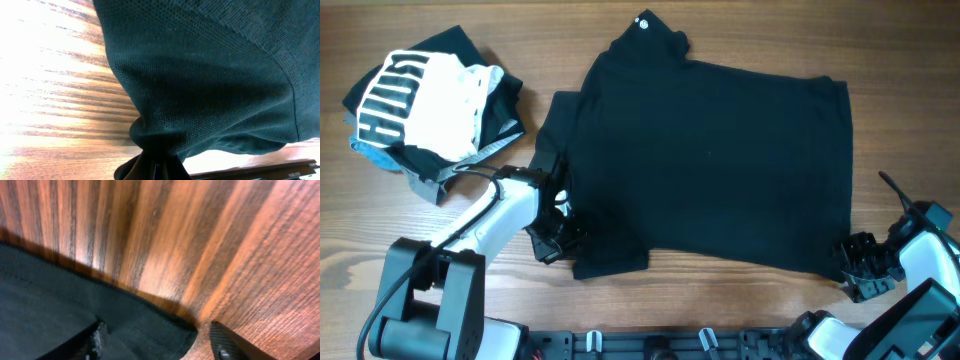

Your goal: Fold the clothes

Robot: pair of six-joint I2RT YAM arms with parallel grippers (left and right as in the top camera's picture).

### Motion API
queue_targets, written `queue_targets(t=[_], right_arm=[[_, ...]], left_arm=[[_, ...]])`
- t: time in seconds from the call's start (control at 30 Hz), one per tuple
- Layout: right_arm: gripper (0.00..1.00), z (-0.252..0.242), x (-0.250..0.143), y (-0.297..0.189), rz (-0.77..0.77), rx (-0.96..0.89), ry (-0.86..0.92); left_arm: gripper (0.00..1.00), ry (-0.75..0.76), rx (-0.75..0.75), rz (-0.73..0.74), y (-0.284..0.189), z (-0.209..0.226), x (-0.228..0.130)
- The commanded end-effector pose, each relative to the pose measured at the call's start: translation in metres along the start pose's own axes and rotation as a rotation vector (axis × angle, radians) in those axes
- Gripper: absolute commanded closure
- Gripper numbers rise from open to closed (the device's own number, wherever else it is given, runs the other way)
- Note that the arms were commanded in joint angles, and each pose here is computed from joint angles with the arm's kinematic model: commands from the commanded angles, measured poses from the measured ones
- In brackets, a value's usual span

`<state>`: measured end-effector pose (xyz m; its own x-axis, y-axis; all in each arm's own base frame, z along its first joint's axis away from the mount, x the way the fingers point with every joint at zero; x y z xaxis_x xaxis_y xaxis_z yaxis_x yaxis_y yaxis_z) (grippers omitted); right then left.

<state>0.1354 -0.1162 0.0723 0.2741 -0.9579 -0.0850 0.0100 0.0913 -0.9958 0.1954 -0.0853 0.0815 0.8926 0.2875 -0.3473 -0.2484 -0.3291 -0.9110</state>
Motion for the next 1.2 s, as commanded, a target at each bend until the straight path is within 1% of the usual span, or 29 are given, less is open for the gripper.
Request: queue_targets(t=[0.0,0.07,0.13,0.17,0.23,0.3,0.47,0.6,0.67,0.8,0.9,1.03,1.13,1.17], right_arm=[[0.39,-0.005,-0.007,0.01,0.026,-0.01,-0.015],[0.54,-0.005,-0.006,0.01,0.02,-0.007,-0.015],[0.85,-0.004,-0.004,0.01,0.011,-0.002,-0.021],[0.96,-0.003,-0.004,0.01,0.009,0.0,-0.023],[0.96,-0.001,-0.001,0.008,0.0,0.006,-0.029],[0.96,0.005,0.003,0.002,-0.001,0.045,-0.085],[0.96,0.014,0.007,-0.029,0.025,0.071,-0.156],[0.96,0.029,0.005,-0.058,0.038,0.203,-0.194],[0.96,0.032,0.005,-0.068,0.026,0.234,-0.2],[0.96,0.036,0.009,-0.086,-0.025,0.26,-0.212],[0.96,0.041,0.016,-0.093,-0.076,0.287,-0.219],[0.96,0.054,0.027,-0.098,-0.14,0.387,-0.254],[0.96,0.059,0.033,-0.1,-0.168,0.417,-0.212],[0.96,0.061,0.036,-0.101,-0.182,0.432,-0.183]], left_arm=[[0.96,0.018,-0.007,-0.019,-0.005,-0.002,0.003],[0.96,0.018,-0.007,-0.02,-0.005,-0.002,0.003],[0.96,0.019,-0.008,-0.021,-0.005,-0.003,0.004],[0.96,0.019,-0.008,-0.022,-0.005,-0.003,0.004],[0.96,0.019,-0.009,-0.022,-0.008,-0.004,0.004],[0.96,0.019,-0.008,-0.021,-0.012,-0.006,0.005],[0.96,0.05,0.014,-0.009,-0.032,-0.01,0.002],[0.96,0.031,0.062,-0.029,-0.057,-0.009,0.0],[0.96,0.046,0.055,-0.059,-0.066,-0.011,0.002],[0.96,0.091,-0.003,-0.163,-0.086,-0.025,0.012],[0.96,0.142,-0.077,-0.269,-0.095,-0.04,0.027],[0.96,0.206,-0.164,-0.419,-0.105,-0.058,0.049],[0.96,0.251,-0.222,-0.525,-0.115,-0.07,0.063],[0.96,0.278,-0.253,-0.584,-0.121,-0.076,0.069]])
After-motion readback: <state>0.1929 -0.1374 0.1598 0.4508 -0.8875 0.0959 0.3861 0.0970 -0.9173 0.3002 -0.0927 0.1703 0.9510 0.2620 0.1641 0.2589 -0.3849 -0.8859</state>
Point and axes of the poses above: each gripper's point midway between its finger pads, its own y axis out along the fingers, its own z axis along the line the jaws close on, x = y × z, the point moved 8 cm from there along -y, back along the fingers, and after that the axes turned 1 degree about y, right-handed, at the moved point
